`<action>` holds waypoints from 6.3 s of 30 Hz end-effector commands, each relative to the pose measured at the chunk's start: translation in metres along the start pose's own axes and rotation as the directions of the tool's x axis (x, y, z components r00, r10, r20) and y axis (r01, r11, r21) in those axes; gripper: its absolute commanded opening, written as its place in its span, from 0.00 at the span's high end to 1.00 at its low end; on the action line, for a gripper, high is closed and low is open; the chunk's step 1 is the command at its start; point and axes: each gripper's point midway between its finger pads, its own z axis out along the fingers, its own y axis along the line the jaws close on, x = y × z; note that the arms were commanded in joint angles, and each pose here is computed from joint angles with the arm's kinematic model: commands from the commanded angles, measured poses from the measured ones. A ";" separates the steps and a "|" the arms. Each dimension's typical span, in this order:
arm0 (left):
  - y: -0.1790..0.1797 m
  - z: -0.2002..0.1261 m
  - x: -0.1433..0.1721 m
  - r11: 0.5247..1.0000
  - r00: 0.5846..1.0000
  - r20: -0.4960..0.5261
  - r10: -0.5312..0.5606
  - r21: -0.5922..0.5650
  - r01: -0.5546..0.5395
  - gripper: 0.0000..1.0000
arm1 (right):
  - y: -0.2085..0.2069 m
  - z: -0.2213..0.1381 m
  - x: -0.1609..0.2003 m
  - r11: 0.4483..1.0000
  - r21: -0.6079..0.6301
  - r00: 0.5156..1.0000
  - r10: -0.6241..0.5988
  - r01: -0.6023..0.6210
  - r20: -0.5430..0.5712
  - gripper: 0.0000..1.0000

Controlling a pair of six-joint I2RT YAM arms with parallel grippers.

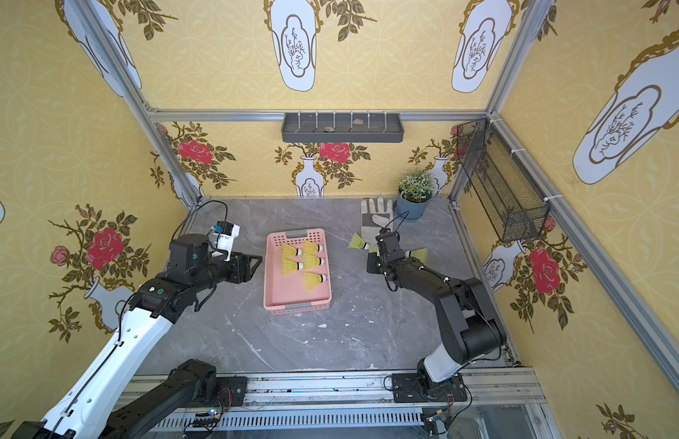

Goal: Put the shuttlecocks into the storage box
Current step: Pick up the shuttlecock at the center of the board, then place the shuttlecock in the storage box.

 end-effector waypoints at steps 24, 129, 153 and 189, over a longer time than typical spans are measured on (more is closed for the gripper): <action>-0.047 0.011 -0.009 0.960 0.999 -0.040 -0.012 0.280 0.023 0.31 | 0.196 -0.095 0.001 0.739 -0.497 0.874 -0.478 0.454 0.087 0.80; -0.030 0.098 0.048 0.881 0.884 -0.063 -0.464 0.067 0.467 1.00 | 0.125 -0.114 -0.041 0.945 -0.093 0.932 -0.287 0.314 0.221 0.36; -0.019 0.136 0.085 0.858 0.852 -0.099 -0.513 -0.053 0.510 1.00 | 0.111 -0.117 -0.034 0.964 -0.075 0.944 -0.233 0.257 0.232 0.36; -0.010 0.171 0.099 0.853 0.844 -0.129 -0.520 -0.115 0.508 1.00 | 0.103 -0.115 -0.025 0.967 -0.063 0.950 -0.231 0.248 0.208 0.36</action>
